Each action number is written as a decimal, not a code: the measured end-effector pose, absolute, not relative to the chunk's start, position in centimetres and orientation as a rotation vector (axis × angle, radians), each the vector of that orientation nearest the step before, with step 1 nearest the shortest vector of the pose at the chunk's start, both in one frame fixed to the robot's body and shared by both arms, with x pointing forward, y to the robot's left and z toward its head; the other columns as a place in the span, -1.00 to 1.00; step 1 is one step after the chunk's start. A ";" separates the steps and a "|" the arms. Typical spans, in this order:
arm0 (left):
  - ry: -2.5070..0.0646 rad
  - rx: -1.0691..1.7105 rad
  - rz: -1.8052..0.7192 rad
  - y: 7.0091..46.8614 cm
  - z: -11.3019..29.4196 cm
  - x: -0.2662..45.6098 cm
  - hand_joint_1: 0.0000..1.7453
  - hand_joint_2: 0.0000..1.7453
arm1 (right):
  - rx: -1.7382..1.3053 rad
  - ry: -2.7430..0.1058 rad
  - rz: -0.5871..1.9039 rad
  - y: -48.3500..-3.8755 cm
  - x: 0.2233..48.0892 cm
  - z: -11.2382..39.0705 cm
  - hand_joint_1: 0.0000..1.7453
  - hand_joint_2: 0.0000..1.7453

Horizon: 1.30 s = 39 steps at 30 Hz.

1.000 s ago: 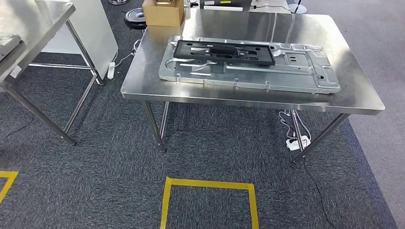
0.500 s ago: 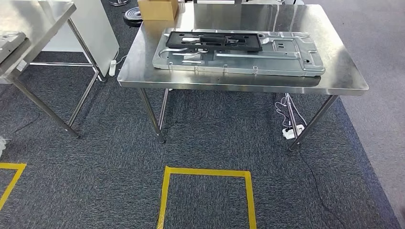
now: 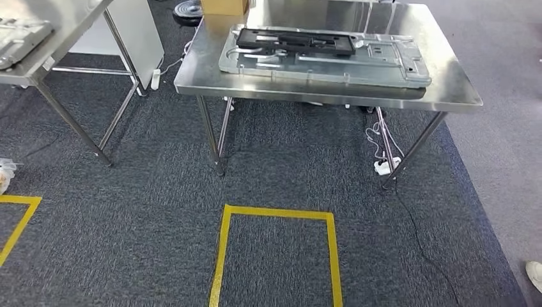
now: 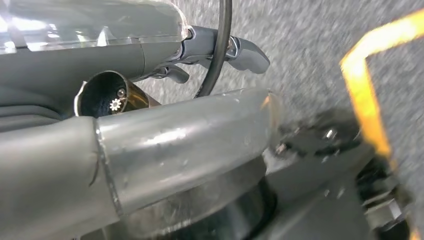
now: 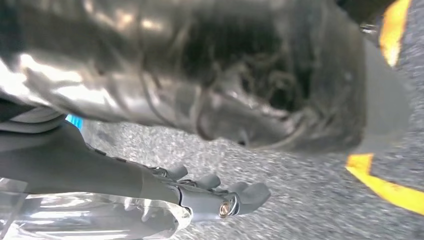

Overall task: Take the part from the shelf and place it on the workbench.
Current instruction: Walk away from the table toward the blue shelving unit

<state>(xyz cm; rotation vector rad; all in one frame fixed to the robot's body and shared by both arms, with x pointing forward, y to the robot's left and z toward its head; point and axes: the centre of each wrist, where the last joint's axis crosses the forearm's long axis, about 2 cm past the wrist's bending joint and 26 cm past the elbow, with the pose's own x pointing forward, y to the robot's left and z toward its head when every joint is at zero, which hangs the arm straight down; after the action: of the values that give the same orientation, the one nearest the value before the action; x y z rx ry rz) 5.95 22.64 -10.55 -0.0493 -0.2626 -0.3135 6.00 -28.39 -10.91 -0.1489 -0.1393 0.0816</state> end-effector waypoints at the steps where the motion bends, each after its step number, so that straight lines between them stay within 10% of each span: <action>1: -0.263 -0.050 -0.315 22.6 -10.6 6.0 -1.00 -1.00 | -0.150 -0.139 0.080 -28.4 6.0 -10.9 -1.00 -1.00; 39: -0.267 -0.076 -0.320 22.3 -10.6 5.5 -1.00 -1.00 | -0.155 -0.128 0.060 -28.2 6.0 -10.9 -1.00 -1.00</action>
<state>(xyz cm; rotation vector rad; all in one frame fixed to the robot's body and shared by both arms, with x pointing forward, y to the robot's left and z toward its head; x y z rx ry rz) 5.53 22.32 -10.57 -0.0758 -0.2672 -0.3203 6.01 -28.25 -10.91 -0.1552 -0.1284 0.0595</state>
